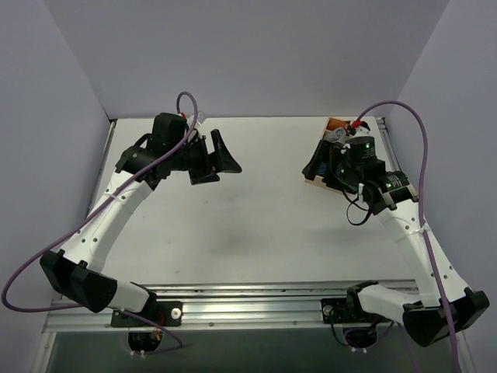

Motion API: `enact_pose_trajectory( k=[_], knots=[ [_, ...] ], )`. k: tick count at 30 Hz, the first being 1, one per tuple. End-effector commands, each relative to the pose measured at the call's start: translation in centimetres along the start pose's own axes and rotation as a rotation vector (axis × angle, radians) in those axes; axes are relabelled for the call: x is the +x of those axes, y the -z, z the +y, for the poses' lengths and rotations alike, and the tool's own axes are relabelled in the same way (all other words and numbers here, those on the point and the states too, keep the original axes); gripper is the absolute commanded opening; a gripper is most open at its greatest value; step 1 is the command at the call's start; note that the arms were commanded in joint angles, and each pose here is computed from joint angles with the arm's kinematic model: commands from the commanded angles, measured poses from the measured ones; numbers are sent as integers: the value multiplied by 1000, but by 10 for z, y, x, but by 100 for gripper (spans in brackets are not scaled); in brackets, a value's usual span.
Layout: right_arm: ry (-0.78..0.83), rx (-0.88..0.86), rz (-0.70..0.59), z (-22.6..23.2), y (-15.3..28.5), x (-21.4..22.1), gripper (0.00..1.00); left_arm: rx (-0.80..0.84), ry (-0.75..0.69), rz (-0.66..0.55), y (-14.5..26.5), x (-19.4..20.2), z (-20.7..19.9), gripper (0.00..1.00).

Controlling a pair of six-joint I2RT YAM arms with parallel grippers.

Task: Roll the underwear
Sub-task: Place the rolled underwear into the container

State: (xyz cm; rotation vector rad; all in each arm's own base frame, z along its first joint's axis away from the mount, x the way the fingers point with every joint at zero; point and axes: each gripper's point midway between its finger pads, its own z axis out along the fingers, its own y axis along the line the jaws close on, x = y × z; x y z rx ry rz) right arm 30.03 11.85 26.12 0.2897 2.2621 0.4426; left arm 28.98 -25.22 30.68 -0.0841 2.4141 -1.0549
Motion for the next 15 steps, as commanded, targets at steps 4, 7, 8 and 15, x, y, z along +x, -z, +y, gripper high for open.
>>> enact_pose_trajectory(
  k=[4,7,8,15],
  knots=[
    [-41,9,-30,-2,10,1,100,128,-45,21,6,3,-20,94],
    [-37,-1,-40,1,11,-1,100,129,-56,8,7,0,-22,94],
    [-33,1,-44,1,11,-2,100,138,-71,-11,11,-3,-26,94],
    [-1,-4,-68,4,15,-7,100,147,-96,-63,19,-11,-31,94]
  ],
)
